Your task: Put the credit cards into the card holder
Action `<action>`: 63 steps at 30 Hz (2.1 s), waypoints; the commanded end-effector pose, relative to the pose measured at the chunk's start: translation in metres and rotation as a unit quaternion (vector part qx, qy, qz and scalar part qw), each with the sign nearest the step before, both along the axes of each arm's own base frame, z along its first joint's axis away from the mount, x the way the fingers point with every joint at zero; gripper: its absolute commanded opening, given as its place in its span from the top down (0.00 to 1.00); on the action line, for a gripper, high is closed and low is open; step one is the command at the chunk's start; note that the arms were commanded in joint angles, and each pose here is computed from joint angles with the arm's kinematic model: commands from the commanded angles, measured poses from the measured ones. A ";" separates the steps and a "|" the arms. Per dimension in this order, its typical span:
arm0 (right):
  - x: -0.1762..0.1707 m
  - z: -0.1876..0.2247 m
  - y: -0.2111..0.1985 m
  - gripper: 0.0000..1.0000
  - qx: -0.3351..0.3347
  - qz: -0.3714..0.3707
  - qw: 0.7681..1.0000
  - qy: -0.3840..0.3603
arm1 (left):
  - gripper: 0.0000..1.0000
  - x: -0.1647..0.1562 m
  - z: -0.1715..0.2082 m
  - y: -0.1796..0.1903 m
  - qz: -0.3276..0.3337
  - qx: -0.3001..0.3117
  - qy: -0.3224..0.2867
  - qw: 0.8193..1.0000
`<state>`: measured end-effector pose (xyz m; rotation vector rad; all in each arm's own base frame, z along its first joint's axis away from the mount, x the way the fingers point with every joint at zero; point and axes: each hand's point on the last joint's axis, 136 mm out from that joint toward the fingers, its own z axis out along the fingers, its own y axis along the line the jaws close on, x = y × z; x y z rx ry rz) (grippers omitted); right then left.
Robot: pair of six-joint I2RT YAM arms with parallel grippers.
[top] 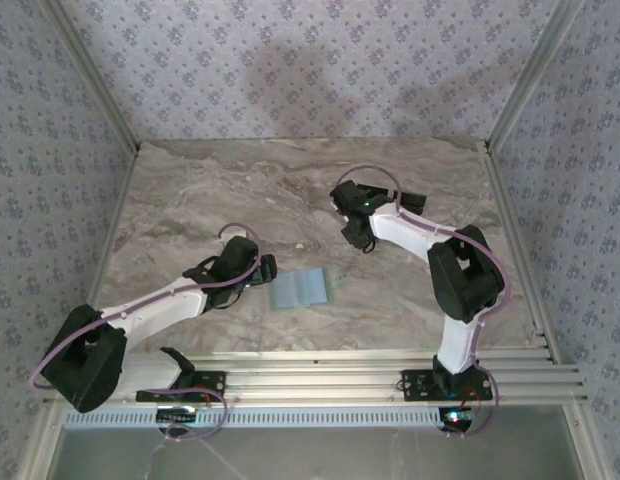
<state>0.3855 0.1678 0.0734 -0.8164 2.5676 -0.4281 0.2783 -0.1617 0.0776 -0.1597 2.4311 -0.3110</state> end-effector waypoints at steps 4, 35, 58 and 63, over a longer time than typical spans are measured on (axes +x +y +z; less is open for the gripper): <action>0.013 -0.003 -0.003 0.62 -0.045 0.013 0.999 -0.003 | 0.07 0.004 0.005 -0.002 -0.001 -0.012 -0.007 1.000; 0.022 0.019 0.013 0.96 -0.066 0.087 0.994 -0.024 | 0.06 0.010 0.004 -0.008 -0.008 -0.014 -0.001 1.000; -0.045 0.105 0.076 1.00 0.210 0.017 0.977 -0.025 | 0.06 -0.004 0.001 -0.008 -0.057 0.043 0.035 0.997; -0.079 0.086 0.094 1.00 0.386 -0.037 0.920 0.054 | 0.05 -0.017 -0.005 -0.020 -0.083 0.059 0.044 0.994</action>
